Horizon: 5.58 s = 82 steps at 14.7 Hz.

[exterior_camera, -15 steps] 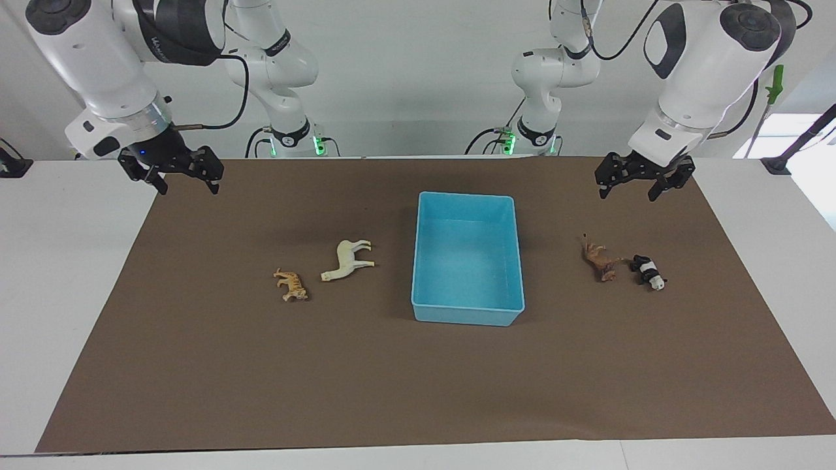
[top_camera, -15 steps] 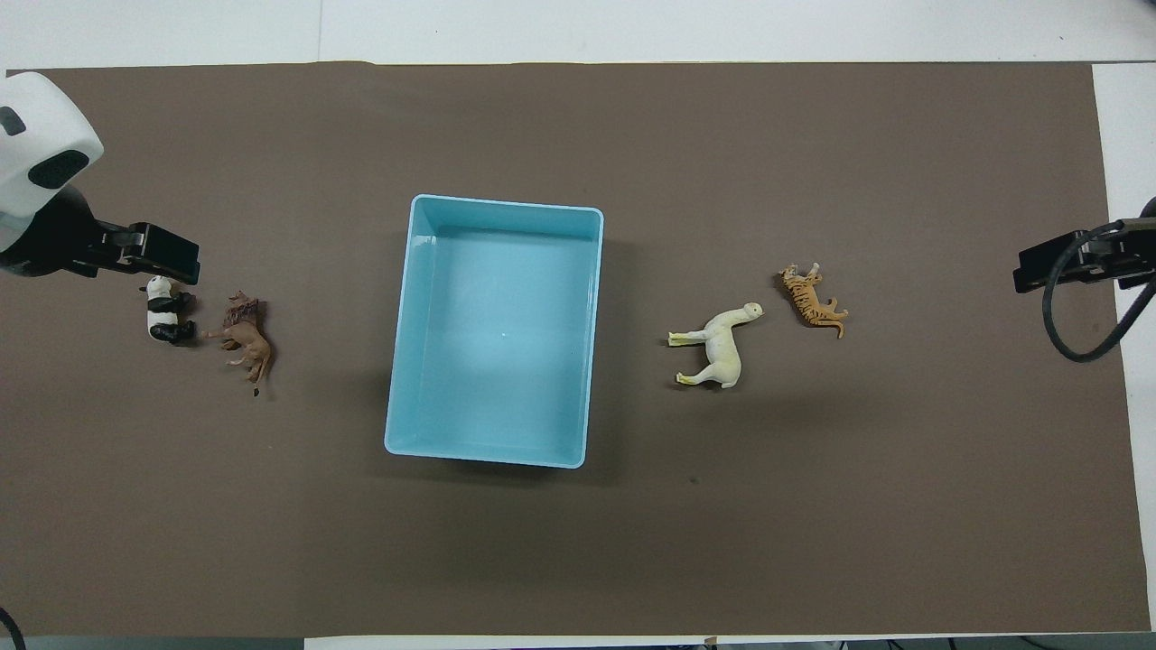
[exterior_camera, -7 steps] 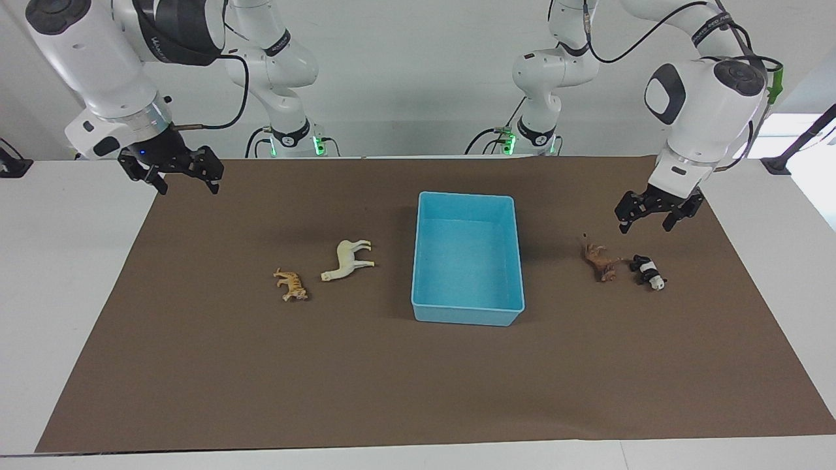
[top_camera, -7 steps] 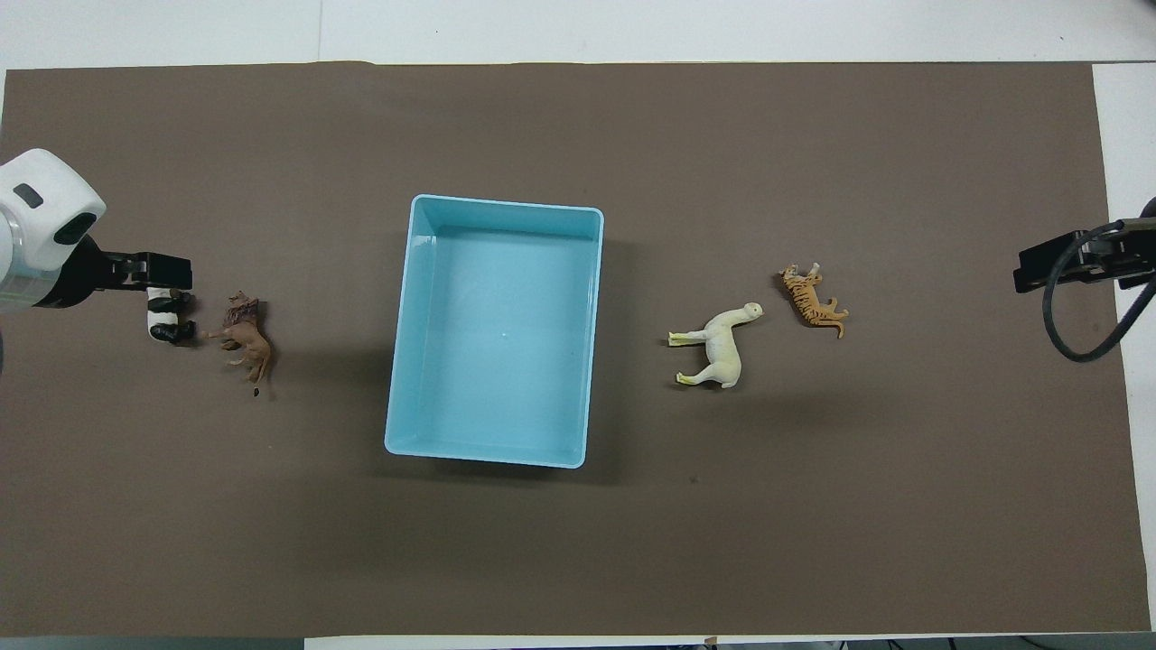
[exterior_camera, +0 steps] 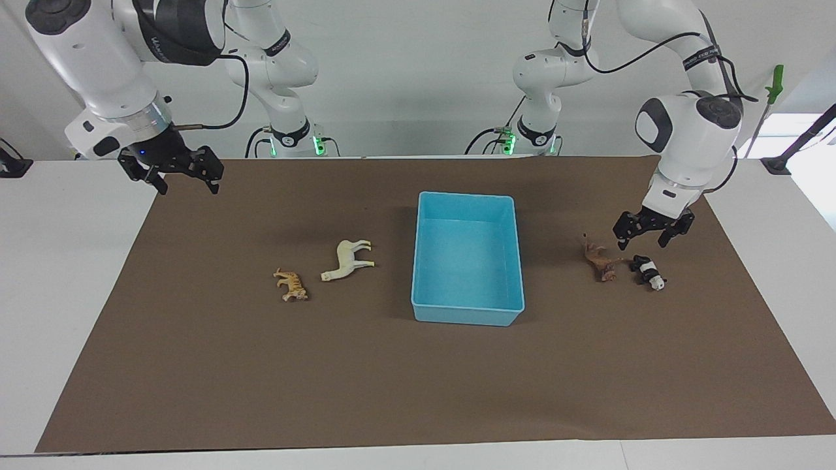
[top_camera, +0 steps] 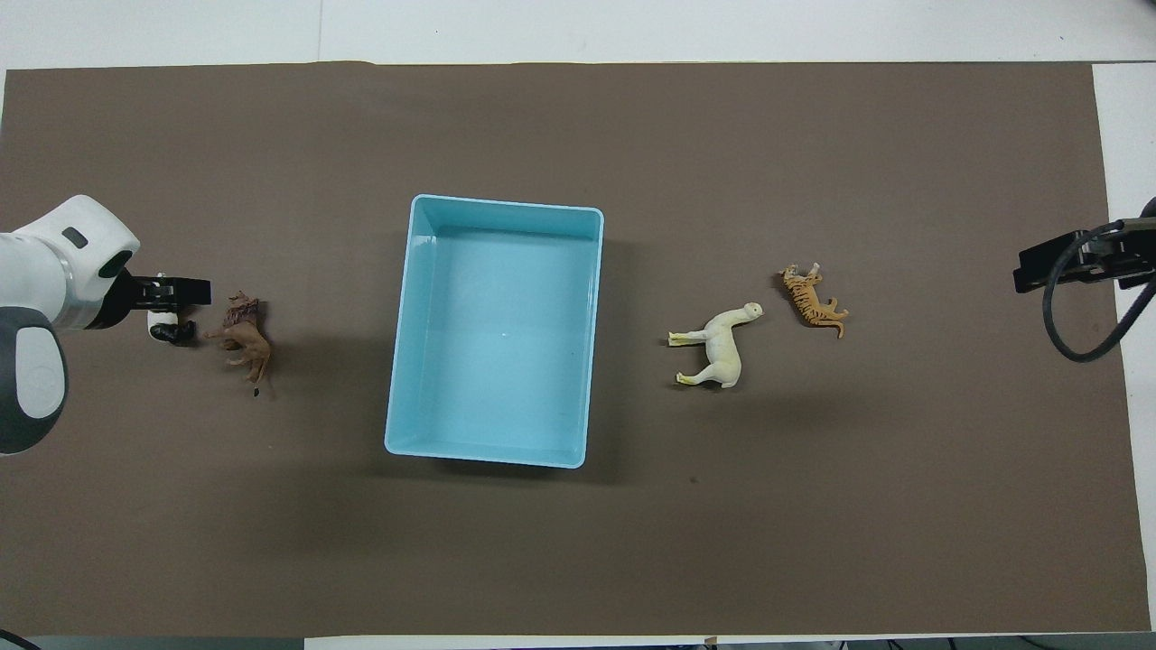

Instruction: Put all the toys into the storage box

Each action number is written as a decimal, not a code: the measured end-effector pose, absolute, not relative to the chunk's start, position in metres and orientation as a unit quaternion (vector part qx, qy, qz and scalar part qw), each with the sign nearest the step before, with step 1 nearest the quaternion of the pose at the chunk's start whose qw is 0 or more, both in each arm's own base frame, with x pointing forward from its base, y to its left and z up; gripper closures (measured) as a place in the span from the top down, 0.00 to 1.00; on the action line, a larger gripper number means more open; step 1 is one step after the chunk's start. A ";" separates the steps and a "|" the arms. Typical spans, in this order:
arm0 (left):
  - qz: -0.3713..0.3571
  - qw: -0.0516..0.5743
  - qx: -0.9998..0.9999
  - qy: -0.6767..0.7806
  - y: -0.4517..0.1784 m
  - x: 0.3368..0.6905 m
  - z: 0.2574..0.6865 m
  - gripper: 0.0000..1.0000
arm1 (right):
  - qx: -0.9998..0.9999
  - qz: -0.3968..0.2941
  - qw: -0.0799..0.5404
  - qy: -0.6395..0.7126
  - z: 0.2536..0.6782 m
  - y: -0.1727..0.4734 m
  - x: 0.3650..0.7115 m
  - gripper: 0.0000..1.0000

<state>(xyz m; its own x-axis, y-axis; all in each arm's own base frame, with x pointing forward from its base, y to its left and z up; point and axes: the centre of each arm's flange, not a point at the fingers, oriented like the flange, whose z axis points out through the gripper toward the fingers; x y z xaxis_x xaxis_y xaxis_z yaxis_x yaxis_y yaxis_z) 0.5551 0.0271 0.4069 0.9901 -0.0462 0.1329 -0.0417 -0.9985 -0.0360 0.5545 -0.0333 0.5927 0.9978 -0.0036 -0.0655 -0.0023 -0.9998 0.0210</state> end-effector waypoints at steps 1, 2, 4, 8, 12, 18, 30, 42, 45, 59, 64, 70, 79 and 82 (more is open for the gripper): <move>-0.060 0.015 -0.998 0.021 0.027 0.555 0.396 1.00 | 0.999 -0.032 0.010 -0.001 0.593 -0.033 0.555 1.00; -0.052 0.014 -0.998 0.021 0.027 0.555 0.385 1.00 | 1.000 -0.027 0.011 0.003 0.594 -0.032 0.556 1.00; -0.044 0.012 -0.999 0.021 0.027 0.554 0.367 1.00 | 1.000 -0.006 0.012 0.022 0.596 -0.026 0.561 1.00; -0.051 0.010 -0.998 0.019 0.026 0.543 0.340 1.00 | 0.995 0.015 0.013 0.099 0.563 0.023 0.584 1.00; -0.050 0.009 -0.999 0.008 0.025 0.533 0.324 1.00 | 0.979 0.010 0.009 0.204 0.494 0.068 0.605 1.00; -0.063 0.004 -0.998 -0.029 0.005 0.534 0.321 1.00 | 0.941 0.058 0.015 0.332 0.397 0.105 0.591 1.00; -0.055 0.005 -0.998 -0.032 0.008 0.527 0.312 1.00 | 0.940 0.041 0.013 0.339 0.340 0.091 0.562 1.00; -0.061 0.007 -0.997 -0.036 0.014 0.517 0.299 0.58 | 0.943 0.069 0.018 0.324 0.300 0.075 0.549 0.96; -0.064 0.008 -0.997 -0.035 0.014 0.518 0.301 0.43 | 0.946 0.064 0.017 0.317 0.291 0.067 0.549 0.92; -0.050 -0.002 -0.994 -0.101 -0.079 0.581 0.395 0.01 | 0.959 0.061 0.014 0.277 0.311 0.068 0.559 0.53; -0.035 -0.009 -0.986 -0.164 -0.221 0.554 0.454 0.01 | 0.979 0.042 0.002 0.199 0.421 0.090 0.599 0.53; -0.015 0.002 -0.987 -0.163 -0.308 0.492 0.427 0.08 | 0.994 0.051 -0.073 0.067 0.460 0.153 0.602 0.53; -0.034 -0.008 -0.984 -0.172 -0.294 0.484 0.451 1.00 | 0.996 0.043 -0.081 -0.005 0.456 0.198 0.594 0.53; -0.040 -0.002 -0.980 -0.194 -0.254 0.499 0.475 1.00 | 0.992 0.061 -0.101 -0.033 0.465 0.275 0.570 0.53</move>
